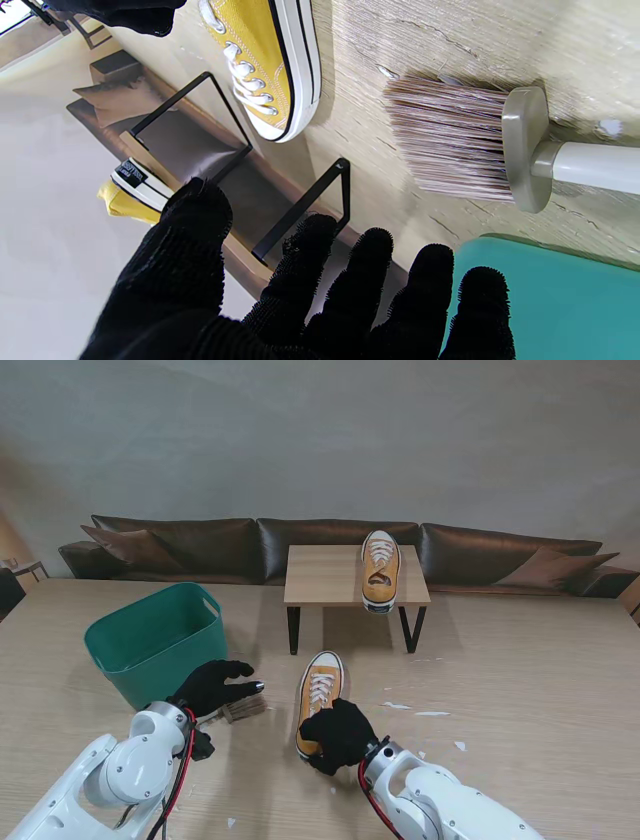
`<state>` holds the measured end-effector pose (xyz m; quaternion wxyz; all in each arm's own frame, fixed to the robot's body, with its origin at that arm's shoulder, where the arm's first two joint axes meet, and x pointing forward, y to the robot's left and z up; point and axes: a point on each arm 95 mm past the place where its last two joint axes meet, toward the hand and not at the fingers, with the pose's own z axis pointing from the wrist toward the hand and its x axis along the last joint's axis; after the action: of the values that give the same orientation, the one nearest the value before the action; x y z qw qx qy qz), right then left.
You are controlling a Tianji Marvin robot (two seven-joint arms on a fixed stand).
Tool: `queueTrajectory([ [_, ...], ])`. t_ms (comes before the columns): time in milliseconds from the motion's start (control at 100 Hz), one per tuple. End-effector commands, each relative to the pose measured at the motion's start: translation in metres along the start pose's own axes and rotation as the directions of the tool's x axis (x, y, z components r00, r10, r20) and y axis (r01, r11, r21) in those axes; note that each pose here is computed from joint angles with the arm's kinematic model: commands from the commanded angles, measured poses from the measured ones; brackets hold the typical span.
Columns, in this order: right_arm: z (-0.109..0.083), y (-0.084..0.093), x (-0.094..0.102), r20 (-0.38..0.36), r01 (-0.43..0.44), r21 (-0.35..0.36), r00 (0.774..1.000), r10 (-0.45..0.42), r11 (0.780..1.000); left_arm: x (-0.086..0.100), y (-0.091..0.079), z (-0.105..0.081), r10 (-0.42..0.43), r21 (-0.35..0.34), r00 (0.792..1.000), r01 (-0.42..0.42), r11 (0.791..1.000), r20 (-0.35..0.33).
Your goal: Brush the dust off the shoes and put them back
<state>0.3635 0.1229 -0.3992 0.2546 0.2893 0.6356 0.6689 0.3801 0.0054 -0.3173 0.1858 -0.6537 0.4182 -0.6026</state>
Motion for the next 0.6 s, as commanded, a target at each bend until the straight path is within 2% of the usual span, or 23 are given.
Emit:
queueTrajectory([
  [0, -0.001, -0.001, -0.001, 0.003, -0.003, 0.017, 1.0, 0.003, 1.0, -0.001, 0.003, 0.0, -0.005, -0.021, 1.0, 0.005, 1.0, 0.001],
  [240, -0.005, 0.012, -0.007, -0.006, 0.014, -0.013, 1.0, -0.014, 1.0, -0.001, 0.004, 0.0, -0.009, -0.035, 1.0, 0.01, 0.999, 0.008],
  [590, -0.01, 0.035, -0.012, -0.014, -0.028, -0.071, 1.0, 0.027, 0.997, -0.003, 0.005, 0.0, -0.009, -0.046, 1.0, 0.009, 0.999, 0.007],
])
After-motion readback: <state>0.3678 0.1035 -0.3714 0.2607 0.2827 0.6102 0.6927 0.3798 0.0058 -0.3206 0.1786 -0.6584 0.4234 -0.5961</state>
